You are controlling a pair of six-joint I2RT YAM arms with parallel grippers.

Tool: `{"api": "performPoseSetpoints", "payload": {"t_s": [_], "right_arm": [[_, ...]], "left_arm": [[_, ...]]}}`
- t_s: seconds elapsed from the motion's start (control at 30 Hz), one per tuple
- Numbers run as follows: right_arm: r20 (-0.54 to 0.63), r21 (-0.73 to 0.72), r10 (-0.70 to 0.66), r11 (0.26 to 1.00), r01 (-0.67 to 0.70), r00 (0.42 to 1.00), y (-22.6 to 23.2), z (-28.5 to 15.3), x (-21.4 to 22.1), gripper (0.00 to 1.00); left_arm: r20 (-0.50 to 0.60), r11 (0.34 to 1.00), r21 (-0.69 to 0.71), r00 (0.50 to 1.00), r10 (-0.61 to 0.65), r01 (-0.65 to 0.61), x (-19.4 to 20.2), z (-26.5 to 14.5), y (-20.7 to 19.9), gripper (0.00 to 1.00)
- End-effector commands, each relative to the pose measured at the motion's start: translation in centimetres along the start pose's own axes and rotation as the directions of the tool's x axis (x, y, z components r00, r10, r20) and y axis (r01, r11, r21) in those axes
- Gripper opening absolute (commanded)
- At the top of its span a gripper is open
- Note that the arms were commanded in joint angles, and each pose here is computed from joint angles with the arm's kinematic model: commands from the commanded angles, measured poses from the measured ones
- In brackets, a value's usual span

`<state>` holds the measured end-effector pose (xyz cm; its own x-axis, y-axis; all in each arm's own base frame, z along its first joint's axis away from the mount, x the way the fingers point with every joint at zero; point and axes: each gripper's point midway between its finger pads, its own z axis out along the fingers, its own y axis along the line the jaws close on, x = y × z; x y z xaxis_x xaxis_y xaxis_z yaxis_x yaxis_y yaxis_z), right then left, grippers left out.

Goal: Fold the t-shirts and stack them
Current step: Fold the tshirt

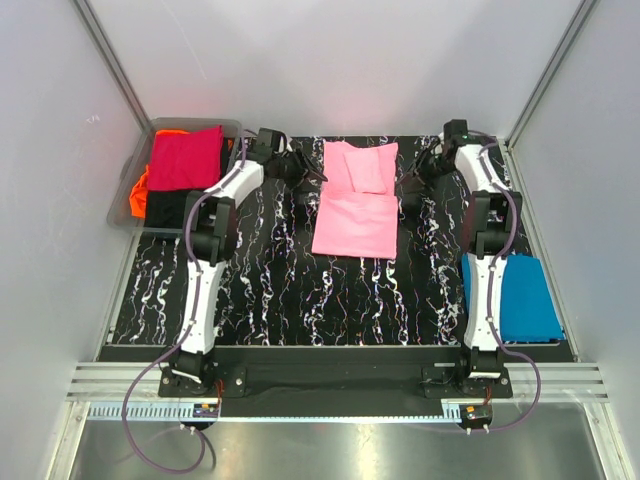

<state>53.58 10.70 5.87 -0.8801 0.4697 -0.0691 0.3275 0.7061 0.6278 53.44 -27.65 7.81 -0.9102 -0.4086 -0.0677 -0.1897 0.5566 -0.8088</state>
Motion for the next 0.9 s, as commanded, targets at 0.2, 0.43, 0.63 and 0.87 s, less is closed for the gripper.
{"api": "performPoseSetpoints", "payload": {"t_s": [0.2,0.43,0.63,0.87], "right_arm": [[0.075,0.076,-0.118,0.991,0.113,0.990,2.3,-7.6,-0.3,0.50],[0.007,0.005,-0.105,0.994,0.105,0.994,2.9,-6.8,5.8,0.43],[-0.085,-0.031,-0.120,0.992,0.118,0.989,2.7,-3.6,12.2,0.22],[-0.160,0.005,-0.112,0.993,0.114,0.981,0.2,-0.8,16.2,0.19]], "left_arm": [[0.096,0.964,0.001,0.960,0.265,-0.266,1.6,-7.9,-5.9,0.49],[-0.019,0.937,0.040,0.937,0.348,-0.347,6.7,-5.8,-6.1,0.45],[-0.118,0.937,-0.031,0.932,0.342,-0.348,11.1,-3.4,-2.0,0.39],[-0.169,0.937,-0.136,0.940,0.297,-0.321,13.0,-2.7,3.2,0.37]]}}
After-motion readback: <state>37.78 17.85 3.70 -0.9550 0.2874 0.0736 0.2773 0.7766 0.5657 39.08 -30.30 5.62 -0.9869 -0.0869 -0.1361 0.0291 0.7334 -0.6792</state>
